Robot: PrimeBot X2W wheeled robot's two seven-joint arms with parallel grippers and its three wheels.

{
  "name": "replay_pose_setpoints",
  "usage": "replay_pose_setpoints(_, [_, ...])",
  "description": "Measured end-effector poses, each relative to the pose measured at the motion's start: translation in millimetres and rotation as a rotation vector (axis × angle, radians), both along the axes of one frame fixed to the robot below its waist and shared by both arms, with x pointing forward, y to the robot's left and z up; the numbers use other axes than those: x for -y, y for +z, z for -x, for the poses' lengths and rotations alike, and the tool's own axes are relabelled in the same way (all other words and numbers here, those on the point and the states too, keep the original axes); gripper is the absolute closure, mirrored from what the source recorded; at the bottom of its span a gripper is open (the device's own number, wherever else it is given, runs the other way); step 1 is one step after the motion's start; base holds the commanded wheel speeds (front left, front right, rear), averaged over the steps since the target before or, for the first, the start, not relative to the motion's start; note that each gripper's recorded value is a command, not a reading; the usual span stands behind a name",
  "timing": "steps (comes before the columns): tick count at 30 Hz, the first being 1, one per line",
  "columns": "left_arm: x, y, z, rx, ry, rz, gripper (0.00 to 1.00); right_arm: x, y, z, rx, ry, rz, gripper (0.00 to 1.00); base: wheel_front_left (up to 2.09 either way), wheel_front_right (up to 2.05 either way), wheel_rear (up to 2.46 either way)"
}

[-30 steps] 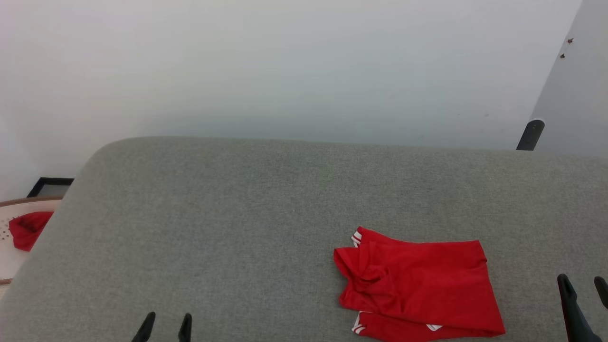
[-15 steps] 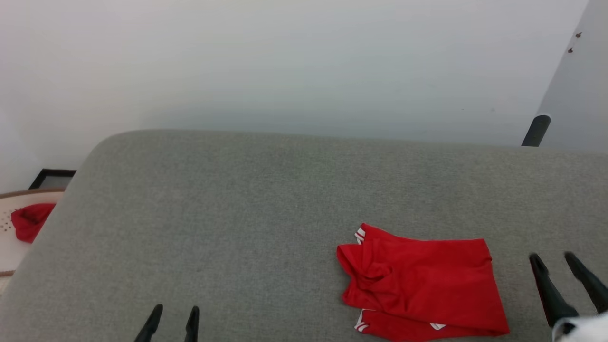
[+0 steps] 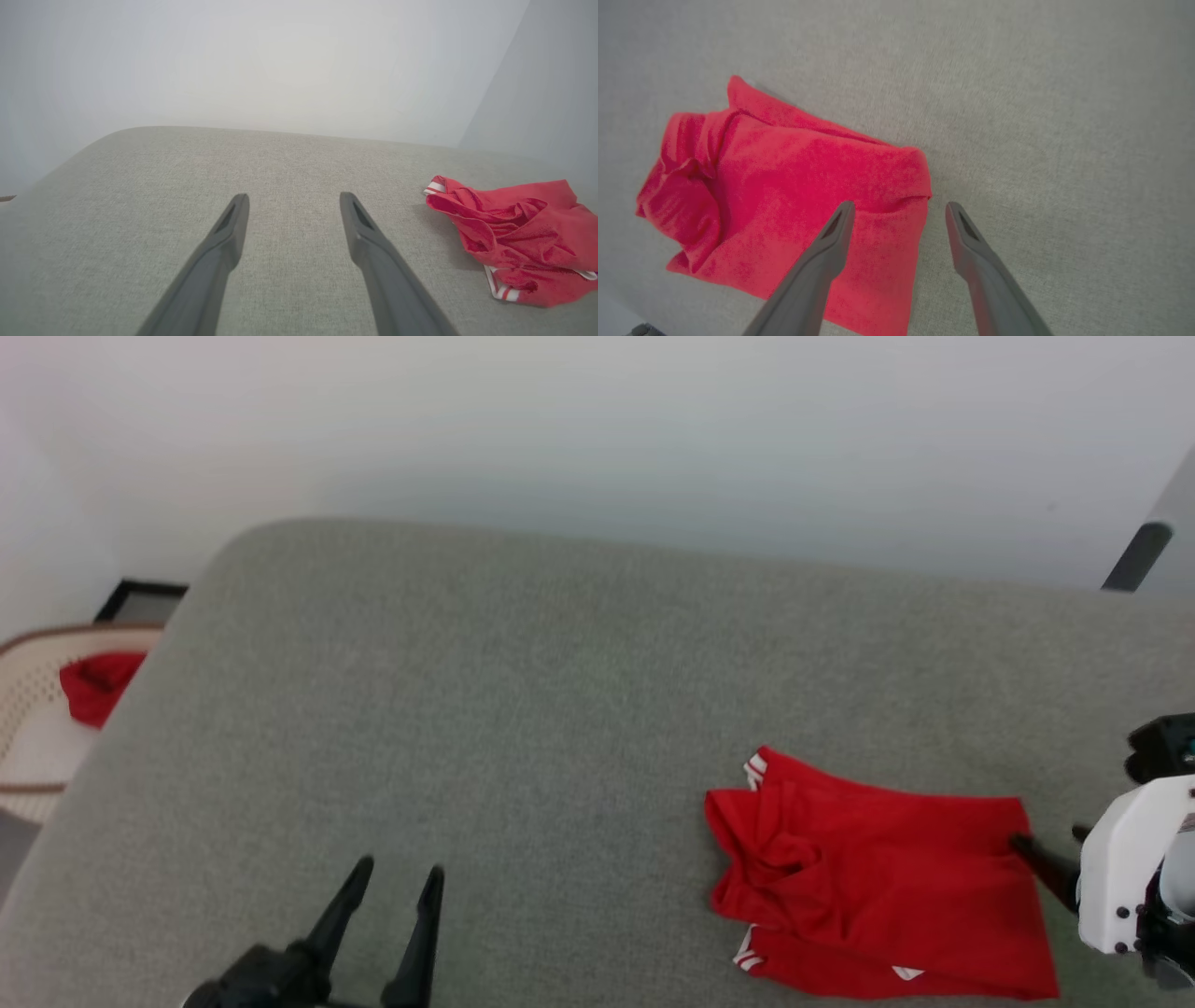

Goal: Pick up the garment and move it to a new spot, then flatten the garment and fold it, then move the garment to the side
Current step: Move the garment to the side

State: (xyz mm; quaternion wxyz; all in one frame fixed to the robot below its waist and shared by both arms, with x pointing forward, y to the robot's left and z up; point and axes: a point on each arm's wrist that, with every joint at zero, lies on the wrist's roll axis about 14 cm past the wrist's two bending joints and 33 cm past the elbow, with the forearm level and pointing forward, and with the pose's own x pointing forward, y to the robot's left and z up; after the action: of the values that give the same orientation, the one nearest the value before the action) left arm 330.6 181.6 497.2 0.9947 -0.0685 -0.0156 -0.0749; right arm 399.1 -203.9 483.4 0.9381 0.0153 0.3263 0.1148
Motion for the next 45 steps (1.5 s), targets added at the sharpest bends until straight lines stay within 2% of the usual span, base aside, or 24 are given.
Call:
replay_pose_setpoints(5, [2.7, -5.0, -22.6, -0.015, -0.016, -0.006, 0.0, 5.2, -46.7, 7.3, -0.257, 0.03, 0.068, 0.0, 0.0, 0.0, 0.0])
replay_pose_setpoints(7, [1.8, -9.2, -29.9, -0.028, -0.015, -0.007, 0.0, 10.9, -58.7, 7.1, -0.305, 0.038, 0.115, 0.0, 0.0, 0.0, 0.0])
replay_pose_setpoints(11, [2.6, -17.4, -43.3, -0.048, -0.012, -0.003, 0.0, 0.0, -87.9, 11.5, -0.411, 0.052, 0.079, 0.0, 0.0, 0.0, 0.0])
replay_pose_setpoints(16, [6.3, -29.7, -57.0, -0.079, -0.021, -0.007, 0.0, -3.5, -105.4, 3.5, -0.448, 0.056, 0.062, 0.0, 0.0, 0.0, 0.0])
replay_pose_setpoints(17, [7.3, -32.0, -59.1, -0.085, -0.026, -0.007, 0.0, -4.3, -107.7, 0.6, -0.441, 0.052, 0.053, 0.35, 0.0, 0.0, 0.0])
replay_pose_setpoints(19, [8.8, -35.6, -62.9, -0.094, -0.032, -0.01, 0.0, -6.0, -111.8, -2.3, -0.433, 0.048, 0.04, 0.9, 0.0, 0.0, 0.0])
replay_pose_setpoints(20, [9.7, -37.0, -64.1, -0.097, -0.036, -0.011, 0.0, -6.7, -112.2, -4.0, -0.423, 0.042, 0.027, 1.0, 0.0, 0.0, 0.0])
replay_pose_setpoints(25, [11.3, -38.8, -70.3, -0.1, -0.048, -0.015, 0.0, -12.6, -105.8, -11.7, -0.335, -0.004, -0.064, 1.0, 0.0, 0.0, 0.0])
replay_pose_setpoints(30, [22.0, -15.7, -86.2, -0.018, -0.085, -0.026, 0.0, 2.7, -90.9, -12.0, -0.243, -0.091, -0.139, 1.0, 0.0, 0.0, 0.0])
replay_pose_setpoints(35, [43.1, 19.4, -107.6, 0.115, -0.155, -0.098, 0.0, 64.2, -72.7, -3.0, -0.153, -0.24, -0.102, 1.0, 0.0, 0.0, 0.0])
replay_pose_setpoints(38, [64.9, 19.7, -114.3, 0.128, -0.217, -0.092, 0.0, 99.7, -61.9, 6.1, -0.104, -0.338, -0.09, 1.0, 0.0, 0.0, 0.0])
replay_pose_setpoints(41, [88.4, 24.0, -125.1, 0.164, -0.302, -0.142, 0.0, 136.5, -54.2, 21.0, -0.073, -0.444, -0.076, 1.0, 0.0, 0.0, 0.0])
replay_pose_setpoints(45, [126.5, 43.3, -137.5, 0.242, -0.411, -0.115, 0.0, 175.7, -41.1, 34.8, -0.026, -0.561, -0.062, 1.0, 0.0, 0.0, 0.0])
